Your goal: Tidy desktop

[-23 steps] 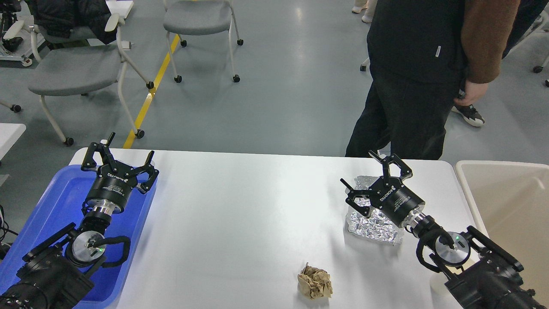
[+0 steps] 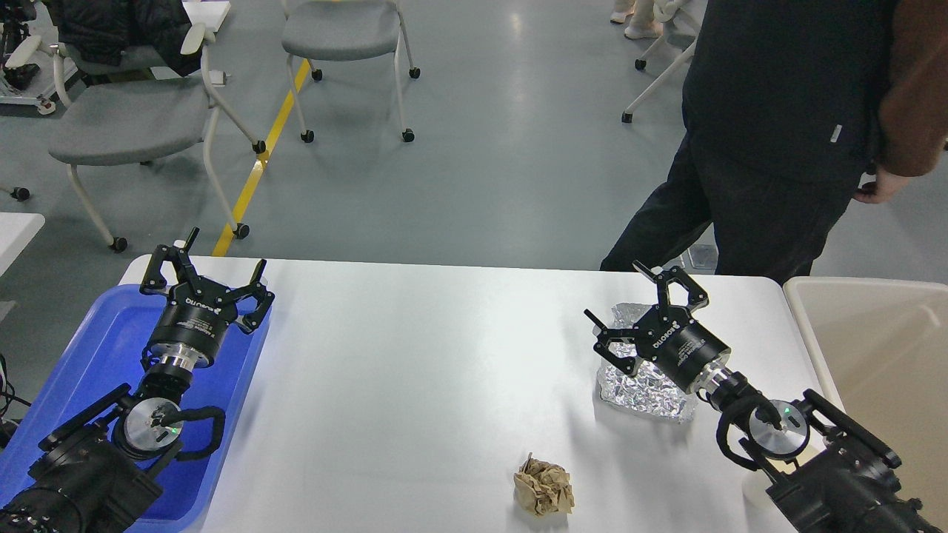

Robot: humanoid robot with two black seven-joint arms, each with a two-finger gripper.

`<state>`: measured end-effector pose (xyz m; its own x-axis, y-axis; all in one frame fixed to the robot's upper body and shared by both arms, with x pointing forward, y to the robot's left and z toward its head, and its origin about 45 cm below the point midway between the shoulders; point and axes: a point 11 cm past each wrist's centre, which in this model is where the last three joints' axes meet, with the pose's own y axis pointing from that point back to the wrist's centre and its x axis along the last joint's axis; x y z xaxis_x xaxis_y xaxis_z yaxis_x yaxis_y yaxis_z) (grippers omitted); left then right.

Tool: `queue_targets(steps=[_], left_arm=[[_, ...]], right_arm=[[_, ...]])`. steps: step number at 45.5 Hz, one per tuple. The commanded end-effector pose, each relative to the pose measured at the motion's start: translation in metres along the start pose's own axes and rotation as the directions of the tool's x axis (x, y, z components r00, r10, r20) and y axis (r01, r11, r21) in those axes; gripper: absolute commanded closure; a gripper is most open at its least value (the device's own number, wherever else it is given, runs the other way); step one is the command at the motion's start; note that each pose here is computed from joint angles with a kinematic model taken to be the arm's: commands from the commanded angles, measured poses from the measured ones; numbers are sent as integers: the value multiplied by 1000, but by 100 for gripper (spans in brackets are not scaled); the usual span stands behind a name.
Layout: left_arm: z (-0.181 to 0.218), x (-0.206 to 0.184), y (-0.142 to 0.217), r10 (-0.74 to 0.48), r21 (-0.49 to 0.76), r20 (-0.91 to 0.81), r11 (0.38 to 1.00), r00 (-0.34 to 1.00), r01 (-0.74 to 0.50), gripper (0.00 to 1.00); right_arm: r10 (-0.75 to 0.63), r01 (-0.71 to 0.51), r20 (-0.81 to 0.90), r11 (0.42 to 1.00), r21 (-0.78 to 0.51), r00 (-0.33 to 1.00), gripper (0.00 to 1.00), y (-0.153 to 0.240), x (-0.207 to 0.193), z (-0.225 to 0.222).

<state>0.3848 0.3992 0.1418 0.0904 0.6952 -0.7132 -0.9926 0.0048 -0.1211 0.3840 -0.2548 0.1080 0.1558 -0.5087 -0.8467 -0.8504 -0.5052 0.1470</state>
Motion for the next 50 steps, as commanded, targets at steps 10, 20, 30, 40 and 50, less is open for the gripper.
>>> queue_targets(steps=[10,20,30,40,50], left_arm=[[0,0,0,-1,-1,0,1000,1000,1,0],[0,0,0,-1,-1,0,1000,1000,1,0],[0,0,0,-2,-1,-1,1000,1000,2,0],[0,-1,0,-5,1,-2,1000,1000,5,0],[0,-1,0,-6,1,-2,1000,1000,6,0]], right_arm=[[-29,27,-63,999,-33,998,0,3,-10,-9],[-65,58,-174,997,-47,983,0,14,-26,-38],[-64,30,-353,995,-99,933,0,32,-33,-65],[-88,-26,-516,978,-208,852,0,56,-37,-71],[-169,-49,-643,951,-307,747,0,73,-56,-71]])
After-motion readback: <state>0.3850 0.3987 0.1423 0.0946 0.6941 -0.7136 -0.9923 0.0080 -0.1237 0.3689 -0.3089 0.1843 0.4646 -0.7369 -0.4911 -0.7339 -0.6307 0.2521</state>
